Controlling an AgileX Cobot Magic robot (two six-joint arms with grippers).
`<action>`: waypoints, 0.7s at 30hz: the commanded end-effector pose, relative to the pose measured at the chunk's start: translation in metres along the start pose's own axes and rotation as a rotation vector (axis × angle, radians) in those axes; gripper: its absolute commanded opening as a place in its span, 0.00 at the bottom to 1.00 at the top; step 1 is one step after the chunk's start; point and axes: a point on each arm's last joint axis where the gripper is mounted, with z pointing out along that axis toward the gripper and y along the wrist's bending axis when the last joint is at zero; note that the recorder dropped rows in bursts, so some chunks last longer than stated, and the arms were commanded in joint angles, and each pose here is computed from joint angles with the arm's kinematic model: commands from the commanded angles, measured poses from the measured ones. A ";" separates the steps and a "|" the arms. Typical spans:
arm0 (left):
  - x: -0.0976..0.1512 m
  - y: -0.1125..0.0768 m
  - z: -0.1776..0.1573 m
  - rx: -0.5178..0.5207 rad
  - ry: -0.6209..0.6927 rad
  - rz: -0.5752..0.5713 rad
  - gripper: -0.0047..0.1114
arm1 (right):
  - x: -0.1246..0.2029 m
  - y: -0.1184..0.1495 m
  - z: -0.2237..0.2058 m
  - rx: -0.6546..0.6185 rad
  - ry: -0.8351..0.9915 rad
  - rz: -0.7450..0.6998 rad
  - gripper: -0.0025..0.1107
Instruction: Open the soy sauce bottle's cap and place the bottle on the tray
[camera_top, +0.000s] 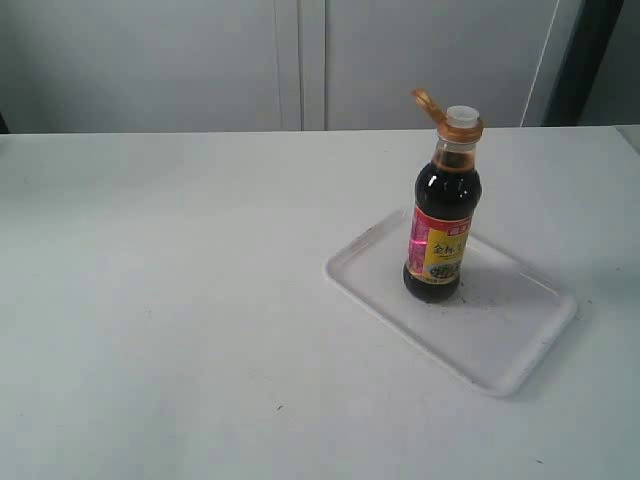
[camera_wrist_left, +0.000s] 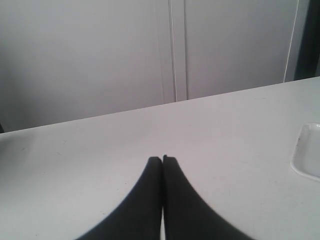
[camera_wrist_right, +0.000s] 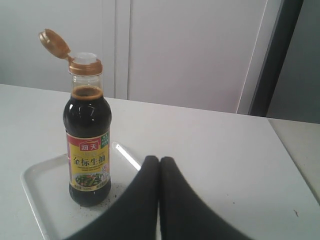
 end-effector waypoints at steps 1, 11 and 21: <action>0.002 -0.001 -0.001 0.008 -0.005 -0.008 0.04 | 0.000 0.000 0.000 -0.001 -0.006 -0.003 0.02; 0.007 0.000 -0.003 -0.008 0.028 0.021 0.04 | 0.000 0.000 0.000 -0.001 -0.006 -0.003 0.02; 0.040 0.004 -0.007 -0.109 0.070 -0.004 0.04 | 0.000 0.000 0.000 -0.001 -0.005 -0.003 0.02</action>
